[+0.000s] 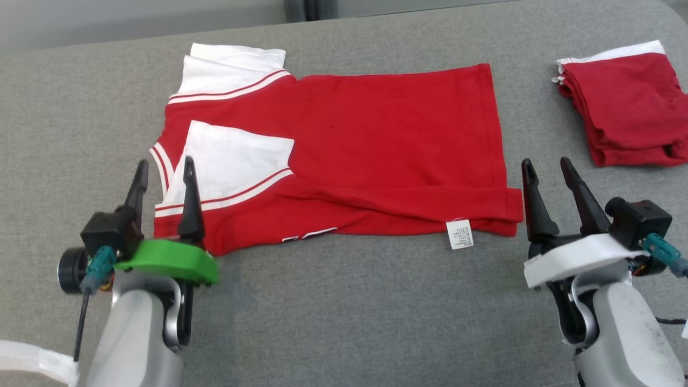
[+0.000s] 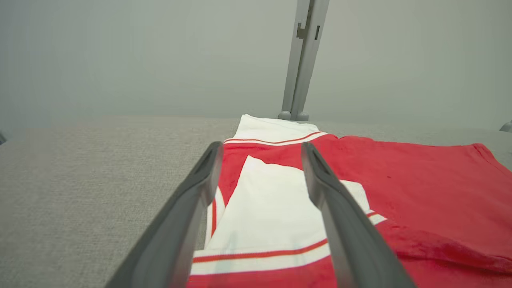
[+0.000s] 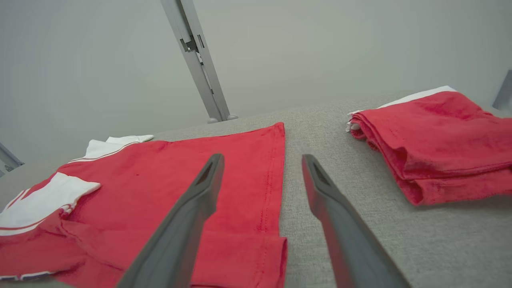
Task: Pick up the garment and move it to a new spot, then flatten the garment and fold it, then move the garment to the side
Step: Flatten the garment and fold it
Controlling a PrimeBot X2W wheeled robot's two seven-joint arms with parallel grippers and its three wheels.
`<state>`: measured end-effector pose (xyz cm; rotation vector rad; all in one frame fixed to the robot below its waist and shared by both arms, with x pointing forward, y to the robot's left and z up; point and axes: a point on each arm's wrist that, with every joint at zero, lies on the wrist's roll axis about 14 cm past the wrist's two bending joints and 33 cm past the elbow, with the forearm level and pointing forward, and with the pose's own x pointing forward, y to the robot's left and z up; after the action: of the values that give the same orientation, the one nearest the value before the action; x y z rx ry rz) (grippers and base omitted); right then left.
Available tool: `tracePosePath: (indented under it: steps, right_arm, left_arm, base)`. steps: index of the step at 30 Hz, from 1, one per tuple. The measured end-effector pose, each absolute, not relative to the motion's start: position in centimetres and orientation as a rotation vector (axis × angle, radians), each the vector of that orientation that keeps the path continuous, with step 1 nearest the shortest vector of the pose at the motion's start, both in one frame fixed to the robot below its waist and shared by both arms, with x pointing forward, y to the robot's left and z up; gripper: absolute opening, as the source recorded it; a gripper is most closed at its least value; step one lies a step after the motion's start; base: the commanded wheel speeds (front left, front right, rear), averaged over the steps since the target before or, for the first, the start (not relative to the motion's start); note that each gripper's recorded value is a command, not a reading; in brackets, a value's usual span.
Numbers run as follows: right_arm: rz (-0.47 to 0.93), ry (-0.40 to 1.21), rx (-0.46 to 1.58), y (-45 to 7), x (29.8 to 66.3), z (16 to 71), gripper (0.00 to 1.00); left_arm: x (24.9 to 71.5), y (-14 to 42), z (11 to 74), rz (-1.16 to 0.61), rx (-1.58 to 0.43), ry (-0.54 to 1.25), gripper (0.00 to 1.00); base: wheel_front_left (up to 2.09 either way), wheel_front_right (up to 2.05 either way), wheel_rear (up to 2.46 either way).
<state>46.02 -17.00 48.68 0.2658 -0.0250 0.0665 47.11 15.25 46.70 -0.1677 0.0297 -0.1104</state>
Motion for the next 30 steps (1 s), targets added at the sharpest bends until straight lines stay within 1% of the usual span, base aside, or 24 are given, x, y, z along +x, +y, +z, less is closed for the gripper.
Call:
tracePosePath:
  steps: [9,13,15,17,18,19,24,30]
  right_arm:
    - [0.050,0.069,0.214,-17.7,42.4,46.5,1.00]
    - [0.086,0.106,0.138,-16.8,41.2,45.9,1.00]
    - [0.106,0.128,0.107,-16.3,40.8,45.5,0.43]
    - [0.125,0.150,0.081,-15.8,40.6,45.1,0.20]
    - [0.131,0.158,0.080,-15.6,40.5,44.9,0.05]
    - [0.136,0.167,0.075,-15.4,40.5,44.8,0.00]
    - [0.155,0.239,0.066,-14.8,40.6,42.9,0.00]
    - [0.172,0.294,0.060,-14.1,42.0,41.1,0.00]
  left_arm:
    - [41.7,17.1,42.5,-0.017,-0.253,0.160,1.00]
    - [41.0,17.8,43.3,0.015,-0.276,0.131,1.00]
    - [40.7,17.9,43.8,0.018,-0.279,0.111,1.00]
    - [40.4,17.9,44.3,0.025,-0.281,0.097,1.00]
    - [40.3,18.0,44.4,0.029,-0.281,0.092,1.00]
    - [40.2,18.1,44.6,0.031,-0.282,0.086,1.00]
    - [40.2,18.3,45.6,0.042,-0.280,0.054,1.00]
    - [40.0,19.1,46.0,0.067,-0.276,0.040,1.00]
  base:
    - [0.00,0.00,0.00]
    - [0.00,0.00,0.00]
    - [0.00,0.00,0.00]
    - [0.00,0.00,0.00]
    - [0.00,0.00,0.00]
    - [0.00,0.00,0.00]
    - [0.00,0.00,0.00]
    - [0.00,0.00,0.00]
